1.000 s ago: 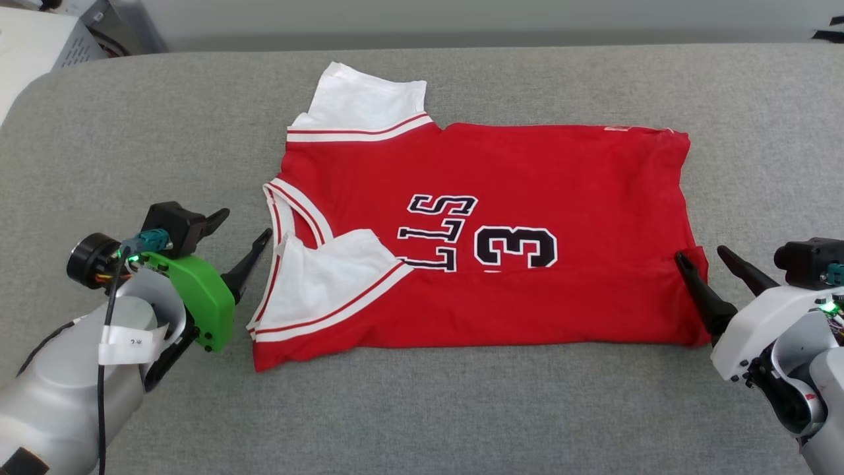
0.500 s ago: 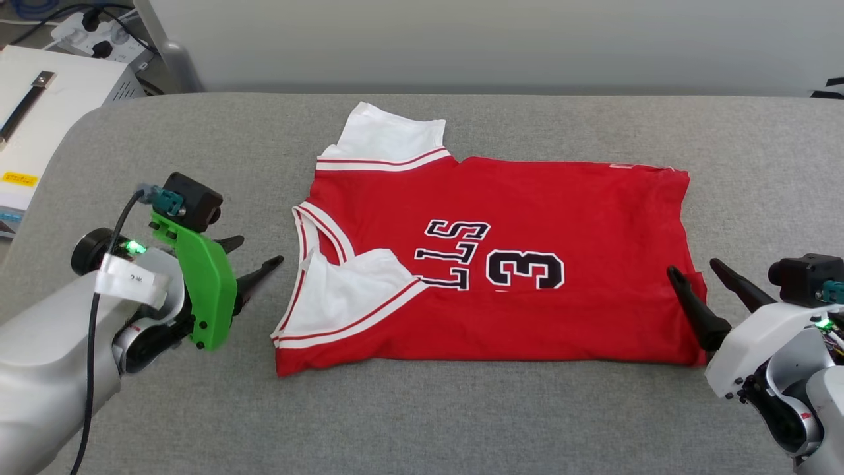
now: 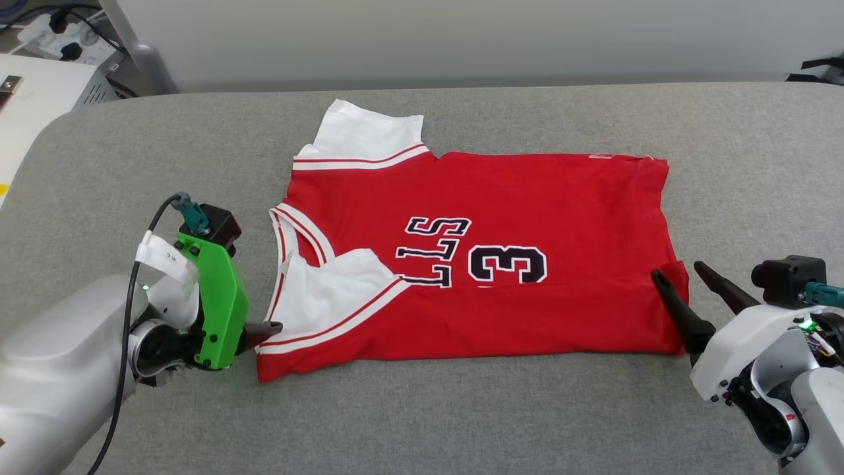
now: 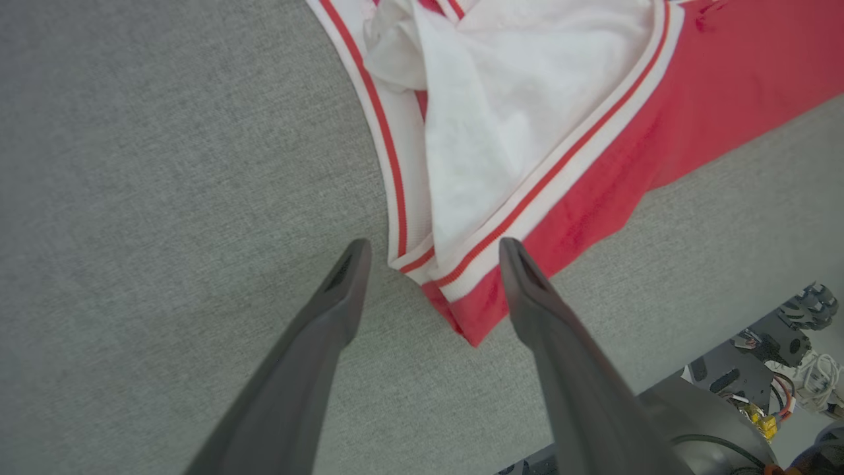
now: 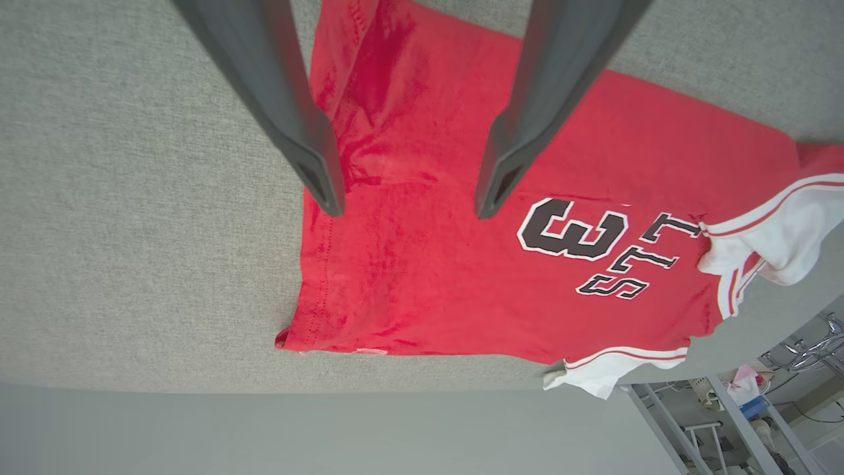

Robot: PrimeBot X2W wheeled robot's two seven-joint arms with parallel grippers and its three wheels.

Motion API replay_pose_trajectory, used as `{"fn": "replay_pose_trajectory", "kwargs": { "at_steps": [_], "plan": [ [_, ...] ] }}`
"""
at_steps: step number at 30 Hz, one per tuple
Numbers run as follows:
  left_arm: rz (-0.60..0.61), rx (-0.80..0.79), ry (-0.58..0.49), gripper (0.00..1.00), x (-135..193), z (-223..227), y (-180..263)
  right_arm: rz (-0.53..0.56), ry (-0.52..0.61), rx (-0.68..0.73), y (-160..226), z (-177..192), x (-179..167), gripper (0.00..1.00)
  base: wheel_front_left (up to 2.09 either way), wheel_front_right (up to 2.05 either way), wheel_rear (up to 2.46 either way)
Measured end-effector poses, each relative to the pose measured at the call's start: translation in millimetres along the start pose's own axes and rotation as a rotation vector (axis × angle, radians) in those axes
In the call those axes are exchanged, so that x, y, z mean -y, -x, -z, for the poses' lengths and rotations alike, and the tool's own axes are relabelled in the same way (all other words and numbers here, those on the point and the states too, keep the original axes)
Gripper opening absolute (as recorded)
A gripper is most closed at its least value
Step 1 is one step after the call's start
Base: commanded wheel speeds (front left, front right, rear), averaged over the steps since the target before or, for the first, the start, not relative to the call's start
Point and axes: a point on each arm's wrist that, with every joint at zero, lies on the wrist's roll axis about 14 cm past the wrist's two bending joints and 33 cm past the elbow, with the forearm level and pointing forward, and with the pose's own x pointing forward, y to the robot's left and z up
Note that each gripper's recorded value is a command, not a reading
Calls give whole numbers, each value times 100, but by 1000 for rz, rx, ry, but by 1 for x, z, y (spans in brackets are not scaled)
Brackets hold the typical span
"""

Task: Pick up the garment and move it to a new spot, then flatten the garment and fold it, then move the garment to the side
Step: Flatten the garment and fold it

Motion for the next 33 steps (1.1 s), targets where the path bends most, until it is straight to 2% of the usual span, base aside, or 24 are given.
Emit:
{"fn": "replay_pose_trajectory", "kwargs": {
  "at_steps": [10, 18, 19, 20, 21, 26, 33],
  "plan": [
    [10, -167, 46, 100, 2, 38, -35, 22, -11, -25, -4, 9, 8, 100, 0, 0, 0],
    [15, -184, 61, 100, 2, 41, -46, 23, -19, -39, -9, 15, 9, 100, 0, 0, 0],
    [16, -175, 56, 78, 2, 41, -47, 23, -19, -36, -9, 14, 10, 100, 0, 0, 0],
    [10, -164, 39, 16, 2, 40, -47, 23, -15, -30, -9, 12, 10, 100, 0, 0, 0],
    [7, -152, 23, 0, 2, 39, -46, 23, -11, -27, -9, 10, 10, 100, 0, 0, 0],
    [28, -79, 1, 0, 12, 35, -41, 32, 36, -14, -4, -3, 20, 100, 0, 0, 0],
    [35, 47, -53, 0, 17, 21, -23, 39, 126, 16, 0, -43, 31, 100, 0, 0, 0]
  ]
}}
